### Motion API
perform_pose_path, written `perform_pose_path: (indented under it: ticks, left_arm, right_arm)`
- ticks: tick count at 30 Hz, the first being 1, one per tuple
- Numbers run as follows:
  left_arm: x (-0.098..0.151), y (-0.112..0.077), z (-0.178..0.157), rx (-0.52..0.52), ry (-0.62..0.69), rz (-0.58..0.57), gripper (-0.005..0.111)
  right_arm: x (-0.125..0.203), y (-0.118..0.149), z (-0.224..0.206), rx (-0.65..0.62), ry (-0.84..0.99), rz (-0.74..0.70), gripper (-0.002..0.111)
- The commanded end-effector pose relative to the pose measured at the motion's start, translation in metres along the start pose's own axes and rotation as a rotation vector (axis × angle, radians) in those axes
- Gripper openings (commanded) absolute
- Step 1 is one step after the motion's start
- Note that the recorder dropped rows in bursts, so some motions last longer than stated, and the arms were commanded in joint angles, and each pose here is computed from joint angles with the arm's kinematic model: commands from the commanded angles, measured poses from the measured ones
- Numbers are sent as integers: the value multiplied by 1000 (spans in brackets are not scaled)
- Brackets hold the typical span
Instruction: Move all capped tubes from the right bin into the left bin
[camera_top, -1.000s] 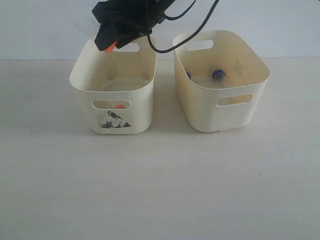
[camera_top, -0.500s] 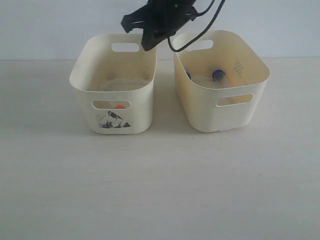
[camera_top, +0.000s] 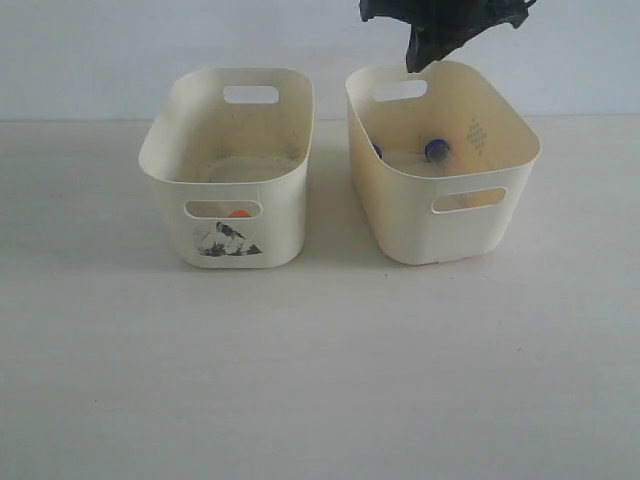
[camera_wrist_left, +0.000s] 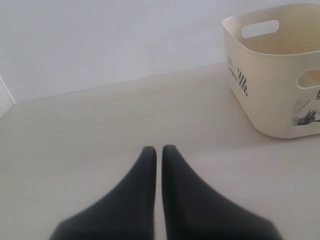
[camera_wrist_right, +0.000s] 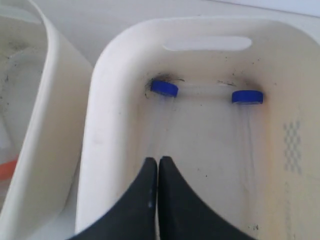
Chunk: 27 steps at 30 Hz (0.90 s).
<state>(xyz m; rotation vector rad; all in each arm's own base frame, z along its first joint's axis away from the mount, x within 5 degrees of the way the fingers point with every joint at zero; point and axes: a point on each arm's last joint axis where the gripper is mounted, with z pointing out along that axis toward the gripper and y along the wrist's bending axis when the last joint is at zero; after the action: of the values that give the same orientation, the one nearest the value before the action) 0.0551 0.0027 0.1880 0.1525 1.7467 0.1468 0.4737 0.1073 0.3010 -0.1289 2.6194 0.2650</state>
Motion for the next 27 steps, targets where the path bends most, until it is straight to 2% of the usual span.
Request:
perform_pose_path:
  ticks: [1,7,17,27]
  left_arm:
    - [-2,0,0,2,-12,-17,4]
    - [-2,0,0,2,-12,-17,4]
    - [-2,0,0,2,-12,-17,4]
    - [-2,0,0,2,-12,-17,4]
  right_arm:
    - [-5,-5,10,12,-43,32,0]
    - [3,-17,34,112,25,52,0]
    - [14,-23,74,119,101,59,0]
    - [15,-27,91,120,89,30,0]
